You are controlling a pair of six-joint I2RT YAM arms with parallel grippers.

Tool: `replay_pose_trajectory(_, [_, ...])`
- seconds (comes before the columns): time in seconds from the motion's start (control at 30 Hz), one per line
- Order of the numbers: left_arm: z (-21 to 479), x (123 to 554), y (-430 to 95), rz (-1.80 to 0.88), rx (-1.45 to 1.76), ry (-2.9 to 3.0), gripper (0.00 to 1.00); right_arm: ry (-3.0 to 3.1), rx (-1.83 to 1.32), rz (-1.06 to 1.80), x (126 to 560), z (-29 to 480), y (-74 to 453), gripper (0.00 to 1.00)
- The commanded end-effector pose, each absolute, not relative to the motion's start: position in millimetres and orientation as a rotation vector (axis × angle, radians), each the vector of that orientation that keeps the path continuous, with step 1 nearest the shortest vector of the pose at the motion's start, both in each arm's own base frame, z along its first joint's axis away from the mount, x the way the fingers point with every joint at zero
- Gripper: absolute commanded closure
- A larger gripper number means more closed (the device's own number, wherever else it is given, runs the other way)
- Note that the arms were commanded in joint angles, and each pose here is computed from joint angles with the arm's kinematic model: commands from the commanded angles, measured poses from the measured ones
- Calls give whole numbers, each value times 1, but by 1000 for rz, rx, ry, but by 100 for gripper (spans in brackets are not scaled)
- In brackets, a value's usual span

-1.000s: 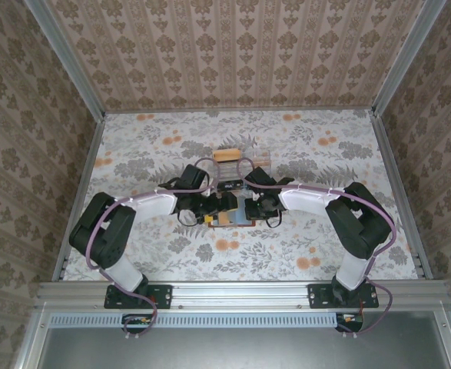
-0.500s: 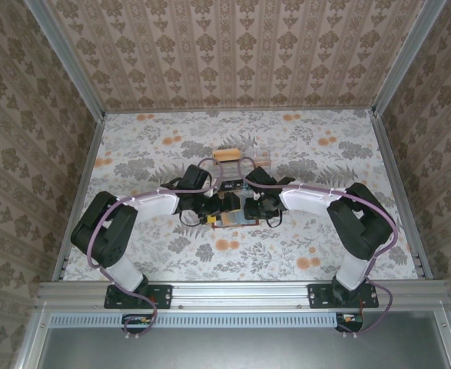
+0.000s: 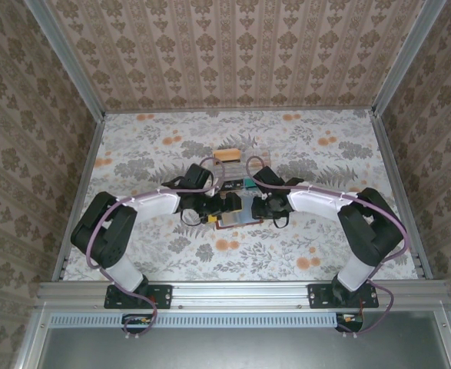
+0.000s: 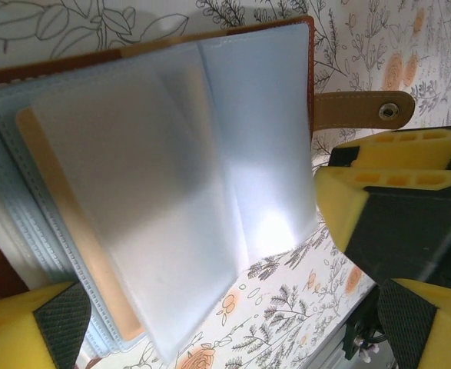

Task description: Take the credit cards out of the card holder

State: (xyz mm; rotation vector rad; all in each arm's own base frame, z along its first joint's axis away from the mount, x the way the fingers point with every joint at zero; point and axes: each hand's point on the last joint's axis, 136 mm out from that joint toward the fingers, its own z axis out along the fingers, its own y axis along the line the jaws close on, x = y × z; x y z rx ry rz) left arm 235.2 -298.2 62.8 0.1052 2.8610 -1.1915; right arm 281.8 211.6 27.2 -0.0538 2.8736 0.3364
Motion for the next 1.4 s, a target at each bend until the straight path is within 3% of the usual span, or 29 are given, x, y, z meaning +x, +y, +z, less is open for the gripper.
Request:
replay_pose_trajectory(0.0, [75, 237, -294, -1140, 147, 2839, 0, 2921, -9, 334, 275, 11, 209, 65])
replay_pose_trajectory(1.37, [61, 237, -318, -1255, 177, 2839, 0, 2975, -36, 362, 264, -5, 220, 67])
